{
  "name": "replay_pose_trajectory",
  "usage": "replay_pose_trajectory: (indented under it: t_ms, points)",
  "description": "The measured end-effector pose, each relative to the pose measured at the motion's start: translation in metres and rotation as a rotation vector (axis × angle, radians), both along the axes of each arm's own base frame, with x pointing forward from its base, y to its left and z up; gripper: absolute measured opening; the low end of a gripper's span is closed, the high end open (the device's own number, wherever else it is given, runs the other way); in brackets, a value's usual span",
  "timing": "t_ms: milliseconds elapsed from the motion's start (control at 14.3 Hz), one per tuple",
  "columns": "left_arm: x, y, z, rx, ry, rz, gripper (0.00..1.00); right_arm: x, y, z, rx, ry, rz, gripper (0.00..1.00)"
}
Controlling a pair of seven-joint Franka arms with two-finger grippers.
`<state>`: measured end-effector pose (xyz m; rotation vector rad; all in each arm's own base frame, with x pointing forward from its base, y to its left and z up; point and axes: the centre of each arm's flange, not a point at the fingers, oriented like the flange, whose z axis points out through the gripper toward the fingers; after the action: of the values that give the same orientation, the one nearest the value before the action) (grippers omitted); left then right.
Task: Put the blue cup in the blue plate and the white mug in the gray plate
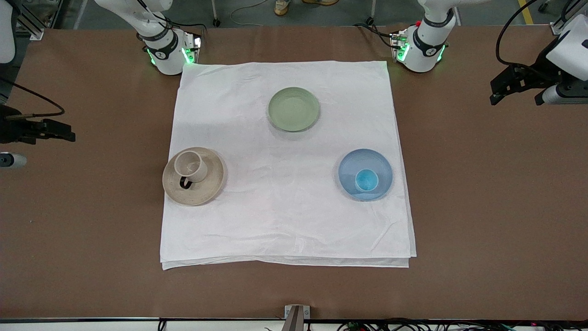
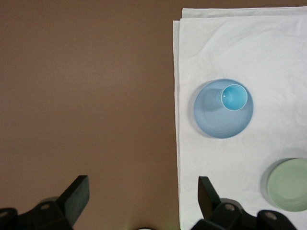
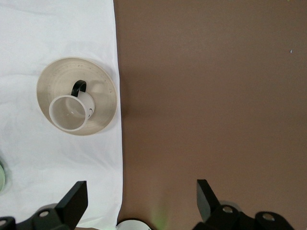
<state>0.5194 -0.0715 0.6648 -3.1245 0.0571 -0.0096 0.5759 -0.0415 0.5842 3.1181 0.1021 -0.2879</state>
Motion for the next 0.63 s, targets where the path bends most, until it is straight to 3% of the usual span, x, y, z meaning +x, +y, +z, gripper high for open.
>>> replay_pose_trajectory:
  t_ms: [349, 628]
  points:
    - [0.001, 0.001, -0.004, 0.001, 0.007, -0.012, 1.0, -0.058, 0.006, 0.022, 0.006, -0.055, 0.012, 1.0]
    - [0.001, 0.002, -0.004, 0.0, 0.007, -0.01, 1.0, -0.074, 0.005, 0.041, 0.008, -0.104, 0.016, 1.0]
